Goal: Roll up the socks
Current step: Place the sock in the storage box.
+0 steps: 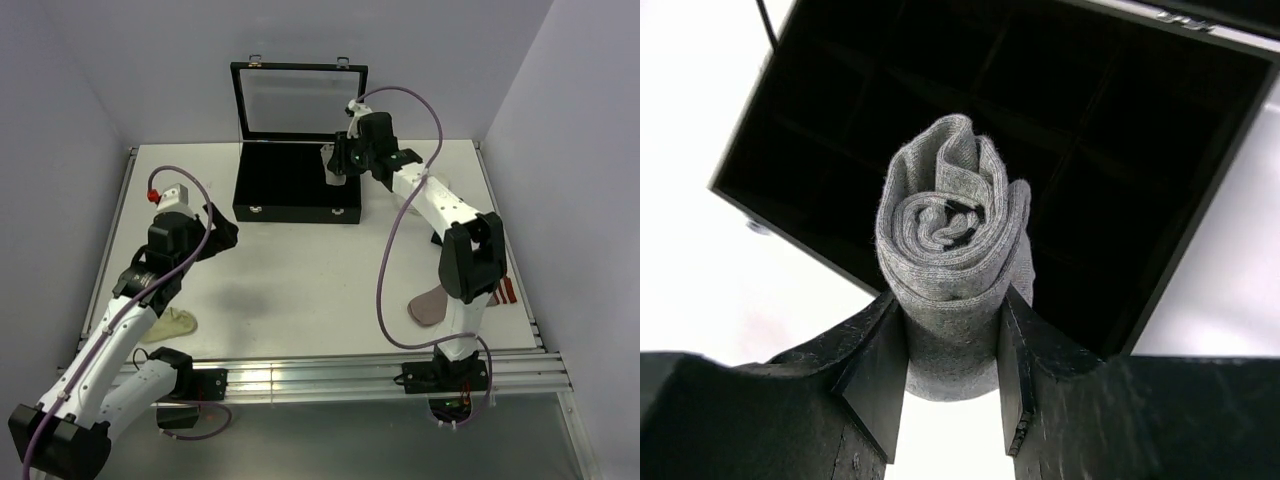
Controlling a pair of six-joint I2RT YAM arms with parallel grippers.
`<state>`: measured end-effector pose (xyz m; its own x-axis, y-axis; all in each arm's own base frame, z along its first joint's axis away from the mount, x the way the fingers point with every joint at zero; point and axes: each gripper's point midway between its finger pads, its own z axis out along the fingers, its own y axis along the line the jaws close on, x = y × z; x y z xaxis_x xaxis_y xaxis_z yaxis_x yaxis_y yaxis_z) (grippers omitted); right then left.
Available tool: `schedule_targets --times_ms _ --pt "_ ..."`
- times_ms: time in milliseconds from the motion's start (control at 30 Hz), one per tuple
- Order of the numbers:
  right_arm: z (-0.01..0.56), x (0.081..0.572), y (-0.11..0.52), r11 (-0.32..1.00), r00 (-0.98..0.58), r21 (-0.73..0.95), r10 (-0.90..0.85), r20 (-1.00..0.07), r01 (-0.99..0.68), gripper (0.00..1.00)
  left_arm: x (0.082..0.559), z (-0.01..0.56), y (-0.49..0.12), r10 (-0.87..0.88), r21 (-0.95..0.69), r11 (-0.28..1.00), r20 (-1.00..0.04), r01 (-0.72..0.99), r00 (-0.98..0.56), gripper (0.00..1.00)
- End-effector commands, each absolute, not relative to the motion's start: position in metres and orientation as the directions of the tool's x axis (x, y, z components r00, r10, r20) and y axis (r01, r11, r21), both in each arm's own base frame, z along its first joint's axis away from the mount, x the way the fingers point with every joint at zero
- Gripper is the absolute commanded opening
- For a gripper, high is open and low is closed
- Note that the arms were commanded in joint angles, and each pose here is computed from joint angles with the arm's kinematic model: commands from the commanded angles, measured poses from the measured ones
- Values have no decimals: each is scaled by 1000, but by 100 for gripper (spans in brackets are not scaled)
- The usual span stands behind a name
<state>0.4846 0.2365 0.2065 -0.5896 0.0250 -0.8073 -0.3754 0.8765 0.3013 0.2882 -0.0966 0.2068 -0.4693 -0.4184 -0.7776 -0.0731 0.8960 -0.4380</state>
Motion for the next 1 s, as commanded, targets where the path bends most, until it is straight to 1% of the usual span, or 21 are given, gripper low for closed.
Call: schedule_targets --times_ms 0,67,133,167,233,300,467,700,967 --pt "209 496 238 827 -538 241 -85 -839 -507 0 290 215 -90 -398 -416 908 -818 -50 -416 97" --pt "206 498 242 793 -536 256 -104 -838 -553 0 290 213 -85 -409 -413 907 -819 -81 -403 97" --pt "197 496 238 770 -563 270 -136 -815 -578 0 289 207 -82 -410 -406 908 -816 -101 -407 97" --pt "192 502 236 765 -558 250 -167 -813 -594 0 288 200 -80 -405 -398 911 -816 -107 -412 97" --pt "178 497 233 747 -577 245 -220 -787 -619 0 287 194 -77 -391 -379 918 -822 -113 -414 97" --pt "163 499 227 748 -594 231 -258 -762 -622 0 286 189 -72 -379 -360 925 -830 -127 -409 97" --pt "136 494 219 738 -628 220 -334 -703 -638 0 287 198 -66 -358 -335 933 -854 -127 -378 97" --pt "121 481 216 703 -633 219 -403 -661 -676 0 284 190 -57 -332 -293 943 -863 -159 -380 97" --pt "108 474 202 723 -660 184 -455 -598 -665 0 287 189 -54 -331 -285 943 -868 -174 -370 96"
